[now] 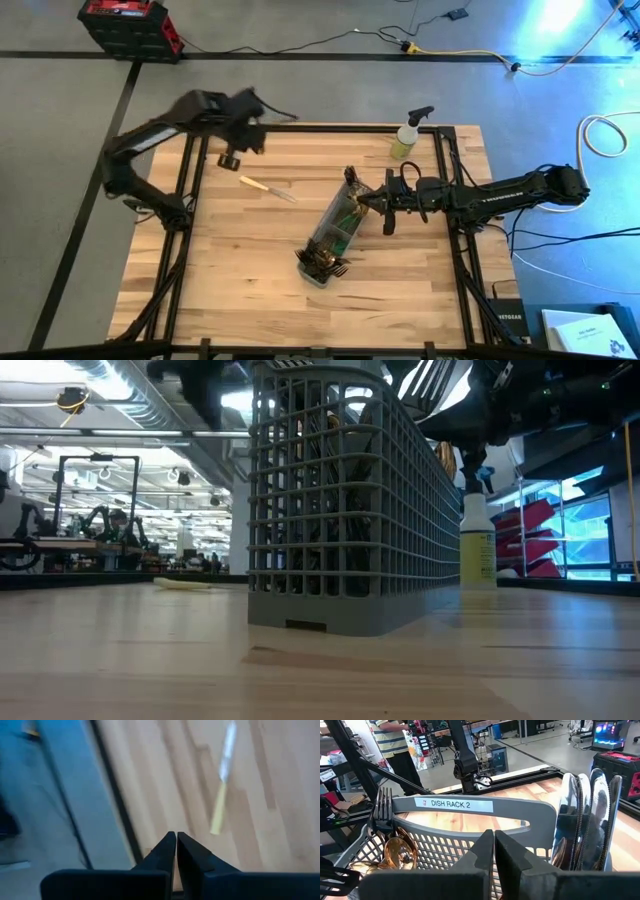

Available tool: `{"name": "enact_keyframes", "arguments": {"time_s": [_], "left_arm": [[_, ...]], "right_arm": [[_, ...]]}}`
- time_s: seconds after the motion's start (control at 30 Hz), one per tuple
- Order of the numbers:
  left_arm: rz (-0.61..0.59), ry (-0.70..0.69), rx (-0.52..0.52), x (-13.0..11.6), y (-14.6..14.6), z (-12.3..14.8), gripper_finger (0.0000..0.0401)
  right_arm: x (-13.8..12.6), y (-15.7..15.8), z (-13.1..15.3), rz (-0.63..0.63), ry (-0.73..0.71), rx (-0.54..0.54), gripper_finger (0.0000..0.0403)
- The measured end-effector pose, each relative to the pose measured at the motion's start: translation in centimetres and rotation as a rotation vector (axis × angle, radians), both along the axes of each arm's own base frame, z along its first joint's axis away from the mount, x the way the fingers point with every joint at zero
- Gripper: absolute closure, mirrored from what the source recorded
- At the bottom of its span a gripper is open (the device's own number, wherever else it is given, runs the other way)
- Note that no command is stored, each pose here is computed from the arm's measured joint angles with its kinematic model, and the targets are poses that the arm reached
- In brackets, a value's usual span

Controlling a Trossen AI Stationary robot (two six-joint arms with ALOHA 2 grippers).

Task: Sort silverware
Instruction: Put the table knife into the silverware tray

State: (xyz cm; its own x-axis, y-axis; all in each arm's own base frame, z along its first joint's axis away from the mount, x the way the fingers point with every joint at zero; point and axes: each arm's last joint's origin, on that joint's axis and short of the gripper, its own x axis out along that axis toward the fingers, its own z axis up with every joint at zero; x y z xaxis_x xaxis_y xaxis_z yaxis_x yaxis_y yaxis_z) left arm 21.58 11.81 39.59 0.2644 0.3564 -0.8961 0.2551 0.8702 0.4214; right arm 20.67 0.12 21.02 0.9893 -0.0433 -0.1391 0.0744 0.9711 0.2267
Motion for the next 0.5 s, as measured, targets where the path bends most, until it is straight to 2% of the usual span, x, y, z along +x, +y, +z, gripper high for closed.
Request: {"name": "enact_keyframes", "arguments": {"time_s": [0.13,0.27,0.37,0.5], "left_arm": [[0.006,-0.265,0.026,-2.0,-1.1,3.2,0.0401],[-0.030,-0.498,-0.070,-3.0,-2.2,5.0,0.0398],[-0.068,-0.538,-0.181,-3.1,-2.6,4.4,0.0376],[-0.113,-0.591,-0.346,-2.0,-2.8,1.6,0.0326]], "right_arm": [[0.0,0.0,0.0,0.000,-0.004,0.004,0.0403],[0.0,0.0,0.1,-0.001,-0.016,0.012,0.0403],[0.0,0.0,0.2,0.005,-0.020,0.016,0.0403],[0.0,0.1,0.2,0.016,-0.021,0.017,0.0403]]}}
